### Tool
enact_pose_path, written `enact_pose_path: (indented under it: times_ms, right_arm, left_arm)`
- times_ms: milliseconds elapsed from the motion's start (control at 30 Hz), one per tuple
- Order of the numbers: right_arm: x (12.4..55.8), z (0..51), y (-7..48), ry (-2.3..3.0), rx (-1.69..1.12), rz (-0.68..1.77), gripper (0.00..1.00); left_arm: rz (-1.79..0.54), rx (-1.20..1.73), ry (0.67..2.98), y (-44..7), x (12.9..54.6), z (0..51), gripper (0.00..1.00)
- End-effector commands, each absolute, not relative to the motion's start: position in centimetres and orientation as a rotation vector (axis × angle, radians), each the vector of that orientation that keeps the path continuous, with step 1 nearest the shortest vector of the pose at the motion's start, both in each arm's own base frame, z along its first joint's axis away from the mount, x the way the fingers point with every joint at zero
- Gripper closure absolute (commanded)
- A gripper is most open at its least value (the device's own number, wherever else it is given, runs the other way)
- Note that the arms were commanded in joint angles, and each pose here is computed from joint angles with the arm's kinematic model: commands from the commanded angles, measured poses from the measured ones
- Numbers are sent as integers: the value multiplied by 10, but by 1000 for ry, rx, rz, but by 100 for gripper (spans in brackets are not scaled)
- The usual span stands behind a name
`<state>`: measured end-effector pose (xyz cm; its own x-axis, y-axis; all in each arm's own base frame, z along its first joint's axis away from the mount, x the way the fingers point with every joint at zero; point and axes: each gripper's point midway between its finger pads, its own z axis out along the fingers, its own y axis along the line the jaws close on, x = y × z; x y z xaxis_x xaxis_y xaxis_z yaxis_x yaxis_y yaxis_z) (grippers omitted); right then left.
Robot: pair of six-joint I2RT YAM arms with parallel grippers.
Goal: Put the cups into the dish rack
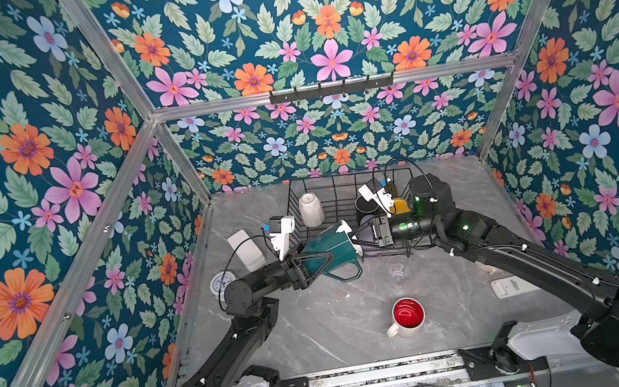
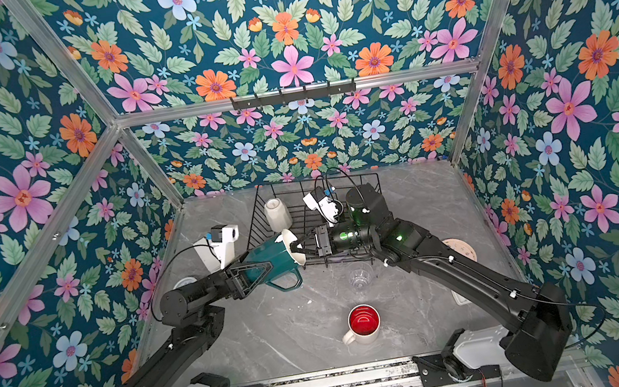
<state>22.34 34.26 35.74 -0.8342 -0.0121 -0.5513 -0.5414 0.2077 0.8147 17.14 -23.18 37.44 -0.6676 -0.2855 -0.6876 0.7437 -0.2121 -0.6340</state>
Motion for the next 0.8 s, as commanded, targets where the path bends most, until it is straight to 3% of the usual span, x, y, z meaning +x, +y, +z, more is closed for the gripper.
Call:
enact_pose_path:
  times_ms: [0, 67, 367, 533, 667, 767]
  right_arm:
    - [232, 362, 340, 2033, -475, 1607, 98]
    - [232, 364, 337, 2030, -469, 1598, 95]
    - [232, 369, 314, 2022, -400, 1559, 61]
    - [234, 365, 291, 2033, -330, 1507, 48]
    - [237, 353, 261, 2062, -222, 1387, 38]
    - [236, 341, 232, 2093, -132, 1226, 26]
  left_arm:
    - [-1943, 660, 1311, -231, 157, 385, 100]
    - [-1941, 647, 1319, -232, 160, 386, 100]
    - [-1890, 610, 1358, -234, 172, 387, 100]
    - [-1846, 601, 1392, -237, 180, 390, 100]
    - [-1716, 561, 1532, -243, 202, 380, 100]
    - [-1551, 522, 1688, -243, 222, 365, 100]
